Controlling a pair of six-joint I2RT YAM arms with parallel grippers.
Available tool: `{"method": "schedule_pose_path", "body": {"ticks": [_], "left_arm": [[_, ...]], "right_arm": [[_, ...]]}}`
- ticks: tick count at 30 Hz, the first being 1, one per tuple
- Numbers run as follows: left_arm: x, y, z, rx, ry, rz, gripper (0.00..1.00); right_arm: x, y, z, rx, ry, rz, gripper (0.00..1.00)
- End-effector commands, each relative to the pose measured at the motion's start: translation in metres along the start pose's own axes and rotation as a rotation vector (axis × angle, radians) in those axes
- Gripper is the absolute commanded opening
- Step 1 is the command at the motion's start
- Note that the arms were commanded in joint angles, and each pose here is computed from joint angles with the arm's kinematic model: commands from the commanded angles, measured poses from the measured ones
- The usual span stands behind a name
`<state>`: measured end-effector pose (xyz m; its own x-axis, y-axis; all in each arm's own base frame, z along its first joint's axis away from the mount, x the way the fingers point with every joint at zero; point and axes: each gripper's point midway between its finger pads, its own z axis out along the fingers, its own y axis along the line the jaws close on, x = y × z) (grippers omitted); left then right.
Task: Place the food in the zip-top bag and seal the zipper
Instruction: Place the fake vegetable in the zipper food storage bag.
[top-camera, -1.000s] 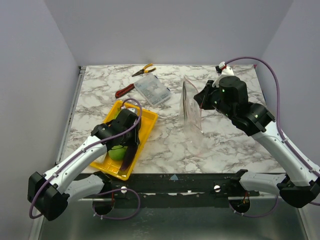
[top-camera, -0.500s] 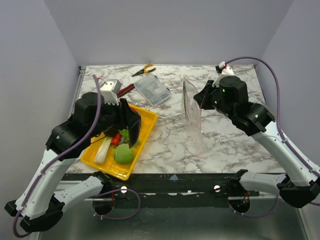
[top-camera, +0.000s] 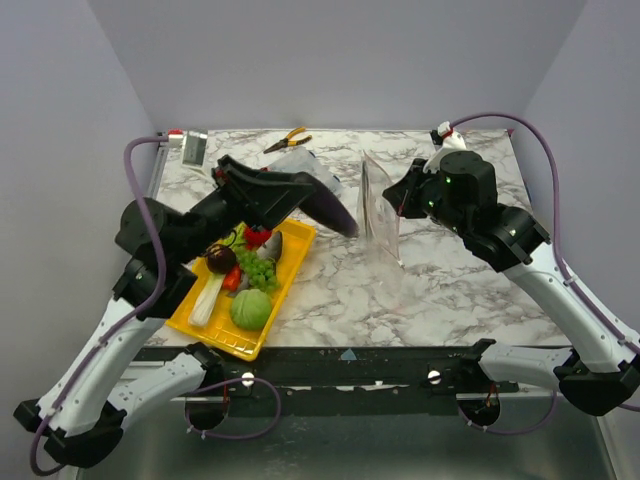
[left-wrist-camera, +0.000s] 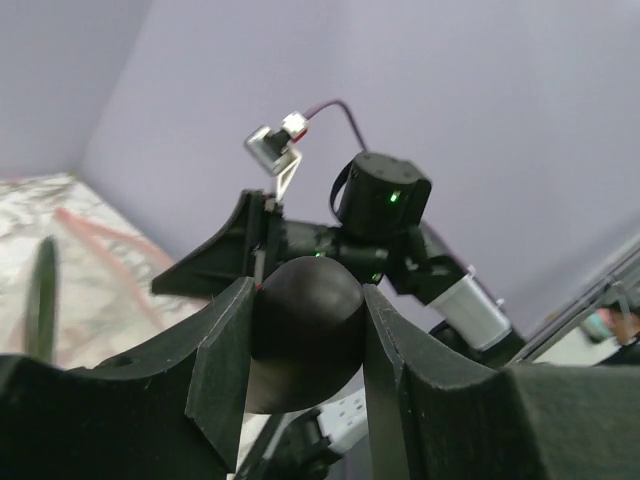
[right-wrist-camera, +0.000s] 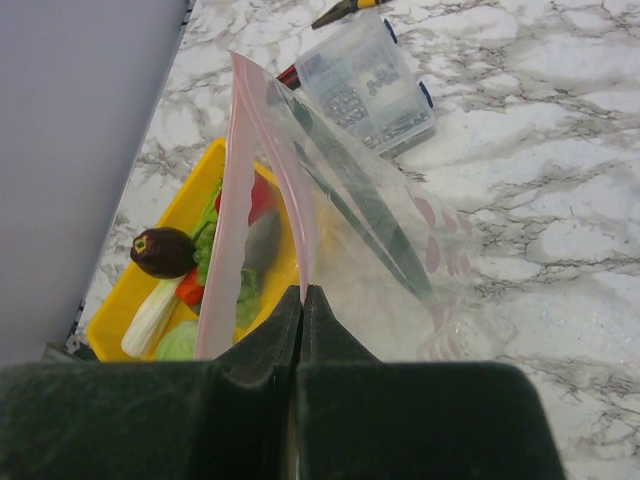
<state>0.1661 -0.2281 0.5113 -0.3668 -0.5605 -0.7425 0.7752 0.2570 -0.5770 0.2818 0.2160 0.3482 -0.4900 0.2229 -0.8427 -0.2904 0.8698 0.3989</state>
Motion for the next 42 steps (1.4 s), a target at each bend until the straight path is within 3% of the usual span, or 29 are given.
{"method": "schedule_pose_path", "body": {"ticks": [1,8,29,40,42], "left_arm": [[-0.012,-0.039,0.023,0.242,-0.033,-0.106,0.00],[-0.008,-0.030,0.039,0.244,-0.051,-0.136,0.00],[0.047,0.019,0.060,0.081,0.089,-0.215,0.00],[0.090,0.061,0.068,-0.141,0.245,-0.439,0.00],[0.101,0.066,0.070,-0.170,0.295,-0.480,0.06]], "right_arm": [[-0.007,0.011,0.000,-0.053,-0.016,0.019,0.01],[-0.008,0.014,-0.001,-0.061,-0.013,0.020,0.01],[-0.009,0.019,-0.006,-0.091,-0.018,0.031,0.01],[-0.010,0.022,-0.007,-0.108,-0.020,0.039,0.01],[-0.010,0.022,-0.007,-0.108,-0.020,0.041,0.00]]}}
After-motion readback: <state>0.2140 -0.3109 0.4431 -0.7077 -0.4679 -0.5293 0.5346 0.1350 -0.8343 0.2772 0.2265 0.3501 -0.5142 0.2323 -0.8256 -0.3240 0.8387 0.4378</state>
